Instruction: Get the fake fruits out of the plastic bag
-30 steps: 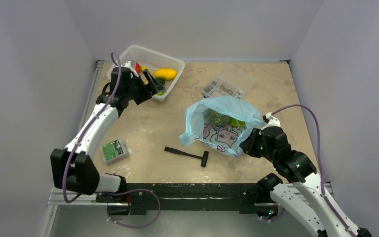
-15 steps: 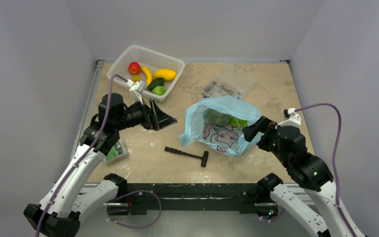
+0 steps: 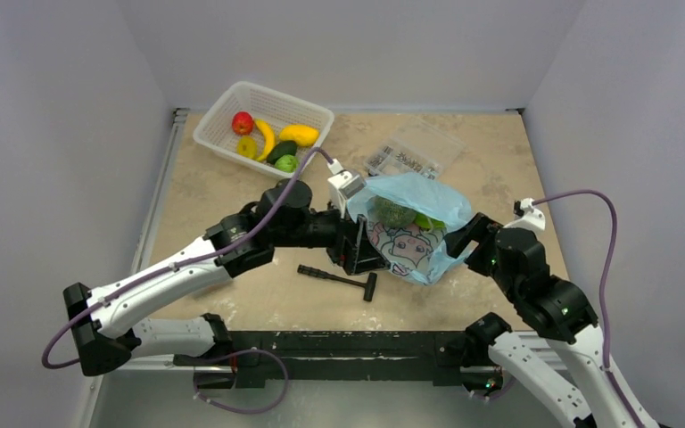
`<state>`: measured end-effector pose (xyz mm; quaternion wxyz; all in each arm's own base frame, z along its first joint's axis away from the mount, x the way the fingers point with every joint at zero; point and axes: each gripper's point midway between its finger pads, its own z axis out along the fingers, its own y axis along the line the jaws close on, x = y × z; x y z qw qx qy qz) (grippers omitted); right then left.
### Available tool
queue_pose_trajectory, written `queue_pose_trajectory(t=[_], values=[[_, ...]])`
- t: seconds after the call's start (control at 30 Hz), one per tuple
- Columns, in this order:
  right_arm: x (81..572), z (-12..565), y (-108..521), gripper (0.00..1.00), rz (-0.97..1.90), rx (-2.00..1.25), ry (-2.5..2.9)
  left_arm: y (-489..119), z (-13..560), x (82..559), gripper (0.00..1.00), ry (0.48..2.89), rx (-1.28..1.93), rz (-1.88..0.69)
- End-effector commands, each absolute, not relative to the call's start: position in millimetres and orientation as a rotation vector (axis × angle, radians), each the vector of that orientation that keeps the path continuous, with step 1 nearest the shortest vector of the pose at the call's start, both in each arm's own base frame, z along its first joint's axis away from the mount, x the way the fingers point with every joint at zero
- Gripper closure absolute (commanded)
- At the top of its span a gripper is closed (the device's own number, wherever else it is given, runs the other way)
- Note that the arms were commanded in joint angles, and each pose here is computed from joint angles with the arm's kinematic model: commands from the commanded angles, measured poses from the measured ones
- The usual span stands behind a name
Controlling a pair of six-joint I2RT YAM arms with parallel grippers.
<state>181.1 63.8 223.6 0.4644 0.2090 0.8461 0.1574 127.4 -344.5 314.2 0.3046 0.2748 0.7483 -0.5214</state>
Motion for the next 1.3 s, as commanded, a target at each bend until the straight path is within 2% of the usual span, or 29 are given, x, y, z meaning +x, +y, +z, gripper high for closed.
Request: queue_pose_trajectory(t=[0.0, 0.17, 0.43, 0.5, 0.53, 0.57, 0.7, 0.73, 0.97, 1.27], values=[[182.3, 237.2, 70.4, 0.17, 0.434, 0.463, 2.054, -368.4, 341.7, 121.4, 0.17, 1.857, 0.805, -1.33], [198.3, 230.7, 110.5, 0.18, 0.53, 0.22, 2.117, -383.2, 346.0, 114.1, 0.17, 1.842, 0.846, -1.375], [227.5, 210.7, 67.2, 0.14, 0.135, 0.476, 2.164, -390.8, 348.6, 100.2, 0.17, 1.841, 0.847, -1.496], [230.1, 210.1, 60.5, 0.16, 0.092, 0.503, 2.145, -390.8, 346.5, 99.6, 0.17, 1.848, 0.847, -1.495], [231.2, 210.2, 59.3, 0.21, 0.085, 0.504, 2.136, -391.2, 345.9, 99.4, 0.17, 1.849, 0.847, -1.495], [232.1, 210.4, 58.4, 0.3, 0.082, 0.504, 2.127, -392.0, 344.4, 100.0, 0.17, 1.853, 0.845, -1.491], [227.3, 210.5, 59.3, 0.9, 0.114, 0.483, 2.12, -397.8, 336.5, 104.1, 0.17, 1.887, 0.847, -1.447], [223.5, 212.0, 61.5, 1.0, 0.139, 0.462, 2.129, -398.5, 332.9, 107.1, 0.17, 1.905, 0.835, -1.416], [182.9, 202.5, 92.1, 1.0, 0.387, 0.385, 2.296, -418.8, 323.4, 114.0, 0.23, 1.837, 0.774, -1.376], [137.0, 148.4, 82.9, 1.0, 0.274, 0.296, 2.588, -451.7, 266.2, 127.3, 0.32, 1.957, 0.816, -1.211]])
